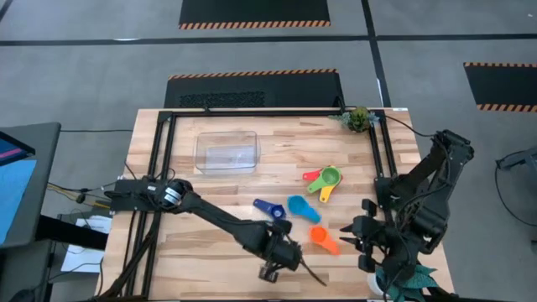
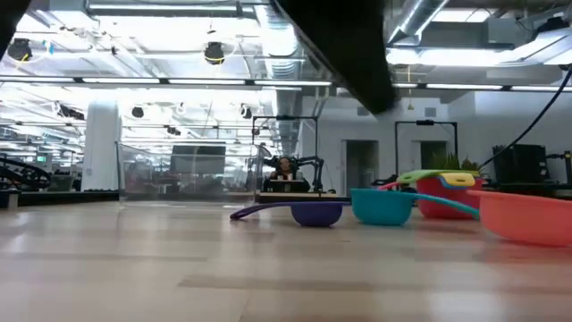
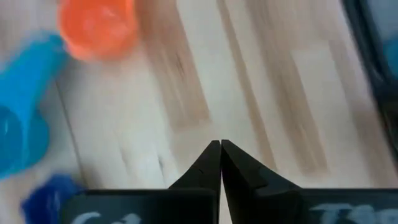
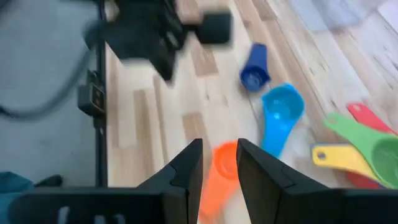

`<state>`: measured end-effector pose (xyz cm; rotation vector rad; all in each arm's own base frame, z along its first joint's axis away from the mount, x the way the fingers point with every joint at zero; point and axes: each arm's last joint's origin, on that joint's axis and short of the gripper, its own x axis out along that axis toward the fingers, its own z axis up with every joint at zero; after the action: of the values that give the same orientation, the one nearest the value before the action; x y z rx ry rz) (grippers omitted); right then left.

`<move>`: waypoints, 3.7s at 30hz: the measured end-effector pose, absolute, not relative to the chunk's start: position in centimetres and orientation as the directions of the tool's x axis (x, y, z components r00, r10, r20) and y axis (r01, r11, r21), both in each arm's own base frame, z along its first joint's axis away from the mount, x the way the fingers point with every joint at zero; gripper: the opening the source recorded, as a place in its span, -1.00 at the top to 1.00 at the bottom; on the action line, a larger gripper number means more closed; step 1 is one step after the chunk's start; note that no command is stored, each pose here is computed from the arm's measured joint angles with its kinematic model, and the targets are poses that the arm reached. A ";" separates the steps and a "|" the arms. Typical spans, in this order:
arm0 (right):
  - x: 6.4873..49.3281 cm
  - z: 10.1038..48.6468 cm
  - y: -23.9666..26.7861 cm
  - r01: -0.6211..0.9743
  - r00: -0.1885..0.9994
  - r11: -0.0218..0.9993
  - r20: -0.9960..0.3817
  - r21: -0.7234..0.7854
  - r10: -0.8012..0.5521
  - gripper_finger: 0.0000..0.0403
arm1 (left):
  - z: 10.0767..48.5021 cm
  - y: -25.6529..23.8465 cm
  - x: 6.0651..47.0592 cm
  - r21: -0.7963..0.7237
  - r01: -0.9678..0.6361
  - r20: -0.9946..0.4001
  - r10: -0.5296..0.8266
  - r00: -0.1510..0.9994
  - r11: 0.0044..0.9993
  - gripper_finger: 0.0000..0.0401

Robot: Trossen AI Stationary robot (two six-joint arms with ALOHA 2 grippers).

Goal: Nest measuring cups in basket
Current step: Stack the light blue measuring cup on top of the green measuring cup

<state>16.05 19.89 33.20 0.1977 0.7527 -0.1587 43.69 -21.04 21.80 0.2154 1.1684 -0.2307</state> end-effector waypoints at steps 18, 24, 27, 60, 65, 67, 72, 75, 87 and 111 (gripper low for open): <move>20.6 32.4 13.3 0.306 0.558 0.931 -0.756 -0.197 -0.343 0.40 | 23.8 -20.1 36.1 0.137 0.169 -0.983 0.155 -0.095 0.976 1.00; 22.7 32.0 10.4 0.296 0.507 0.937 -0.800 -0.186 -0.320 0.40 | 25.3 -16.9 31.7 0.191 0.063 -0.979 0.194 -0.057 0.980 1.00; 24.1 31.1 9.3 0.269 0.526 0.955 -0.811 -0.125 -0.255 0.40 | 26.1 -14.7 28.4 0.197 -0.054 -0.980 0.199 0.028 0.979 1.00; 31.9 19.8 9.8 0.157 0.312 0.987 -0.948 -0.015 -0.064 0.06 | 26.4 -6.4 19.0 0.227 -0.227 -0.875 0.301 0.379 0.947 1.00; 31.9 19.7 9.6 0.163 0.309 0.986 -0.949 -0.017 -0.067 -0.16 | 26.4 -6.4 19.0 0.236 -0.208 -0.875 0.301 0.379 0.949 1.00; 32.2 19.1 9.6 0.165 0.290 0.986 -0.954 -0.027 -0.074 -0.20 | 26.4 -6.4 19.0 0.237 -0.207 -0.875 0.301 0.379 0.949 1.00; 32.3 16.9 9.6 0.163 0.199 0.985 -0.975 -0.065 -0.097 -0.21 | 26.4 -6.4 19.0 0.232 -0.217 -0.875 0.301 0.379 0.948 1.00; 32.6 15.8 9.6 0.167 0.172 0.982 -0.979 -0.084 -0.113 -0.18 | 26.4 -6.4 19.0 0.230 -0.219 -0.875 0.300 0.379 0.948 1.00; 33.1 15.2 8.4 0.200 0.163 0.974 -0.976 -0.109 -0.142 0.42 | 26.4 -6.4 19.0 0.231 -0.220 -0.875 0.301 0.379 0.948 1.00; 23.9 28.0 4.9 0.023 0.263 0.978 -0.943 -0.206 -0.205 0.96 | 26.4 -6.4 19.1 0.238 -0.245 -0.864 0.320 0.388 0.940 1.00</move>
<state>23.87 4.93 27.95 -0.1624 1.2972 -0.1550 19.10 -6.35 26.43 0.0761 1.1159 0.3596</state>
